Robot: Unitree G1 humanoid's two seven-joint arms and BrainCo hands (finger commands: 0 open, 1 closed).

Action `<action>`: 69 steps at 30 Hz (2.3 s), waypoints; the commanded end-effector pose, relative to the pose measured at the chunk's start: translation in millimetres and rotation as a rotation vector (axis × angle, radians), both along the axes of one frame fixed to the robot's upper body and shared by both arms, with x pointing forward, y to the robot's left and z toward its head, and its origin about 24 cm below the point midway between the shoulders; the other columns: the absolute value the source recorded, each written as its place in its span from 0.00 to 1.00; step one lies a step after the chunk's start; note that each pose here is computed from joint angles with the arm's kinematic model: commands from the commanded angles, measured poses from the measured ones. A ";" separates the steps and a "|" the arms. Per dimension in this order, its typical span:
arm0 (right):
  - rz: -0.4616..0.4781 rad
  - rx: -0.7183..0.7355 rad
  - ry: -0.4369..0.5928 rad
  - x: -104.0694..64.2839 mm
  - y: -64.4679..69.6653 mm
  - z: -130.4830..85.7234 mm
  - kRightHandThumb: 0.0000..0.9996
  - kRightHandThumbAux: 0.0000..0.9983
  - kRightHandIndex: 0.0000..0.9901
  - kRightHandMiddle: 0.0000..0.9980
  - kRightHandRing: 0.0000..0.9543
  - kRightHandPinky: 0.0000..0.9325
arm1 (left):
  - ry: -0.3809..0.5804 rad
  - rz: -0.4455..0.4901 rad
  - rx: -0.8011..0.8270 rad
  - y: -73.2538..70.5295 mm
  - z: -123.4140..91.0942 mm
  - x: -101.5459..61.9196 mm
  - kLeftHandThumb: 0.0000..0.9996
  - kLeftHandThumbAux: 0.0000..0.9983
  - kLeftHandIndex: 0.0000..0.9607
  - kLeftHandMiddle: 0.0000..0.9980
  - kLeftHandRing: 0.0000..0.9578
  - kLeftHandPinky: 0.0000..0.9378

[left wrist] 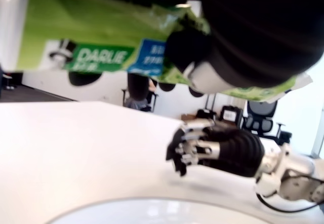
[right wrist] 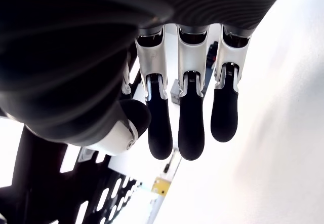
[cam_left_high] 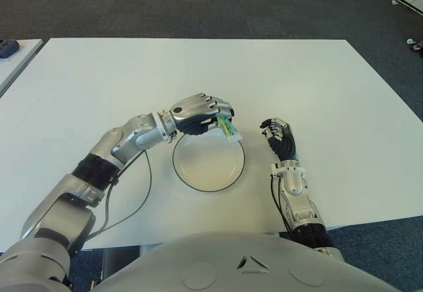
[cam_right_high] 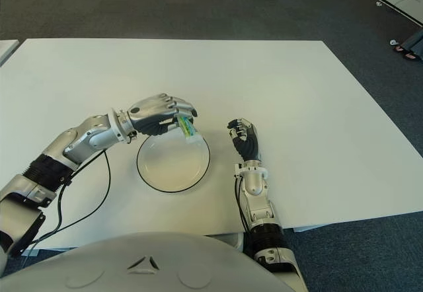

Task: Put the toothpaste on the table into the plate.

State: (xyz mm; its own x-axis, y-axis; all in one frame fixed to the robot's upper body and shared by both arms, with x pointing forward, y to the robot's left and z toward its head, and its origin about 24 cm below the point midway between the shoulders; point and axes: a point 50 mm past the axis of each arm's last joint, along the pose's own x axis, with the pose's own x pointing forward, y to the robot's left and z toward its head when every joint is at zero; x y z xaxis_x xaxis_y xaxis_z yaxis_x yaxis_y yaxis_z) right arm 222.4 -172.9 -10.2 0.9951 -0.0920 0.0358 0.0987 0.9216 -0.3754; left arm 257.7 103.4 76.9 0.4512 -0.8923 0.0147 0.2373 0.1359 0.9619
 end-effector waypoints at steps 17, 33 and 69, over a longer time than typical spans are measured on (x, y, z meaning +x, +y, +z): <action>-0.009 -0.004 0.021 -1.3 -1.4 -4.4 0.69 0.74 0.43 0.50 0.54 0.54 | 0.174 -0.087 0.261 15.1 -60.8 -27.0 0.84 0.67 0.43 0.58 0.81 0.81; -0.011 0.001 0.024 -2.1 -2.6 -5.2 0.70 0.74 0.43 0.50 0.54 0.55 | 0.376 -0.012 0.383 25.8 -97.5 -30.9 0.84 0.67 0.43 0.59 0.80 0.79; -0.036 -0.015 0.019 1.6 -3.0 -8.2 0.70 0.74 0.43 0.50 0.53 0.54 | 0.280 -0.069 -0.020 32.6 -43.3 -24.0 0.14 0.48 0.00 0.00 0.00 0.09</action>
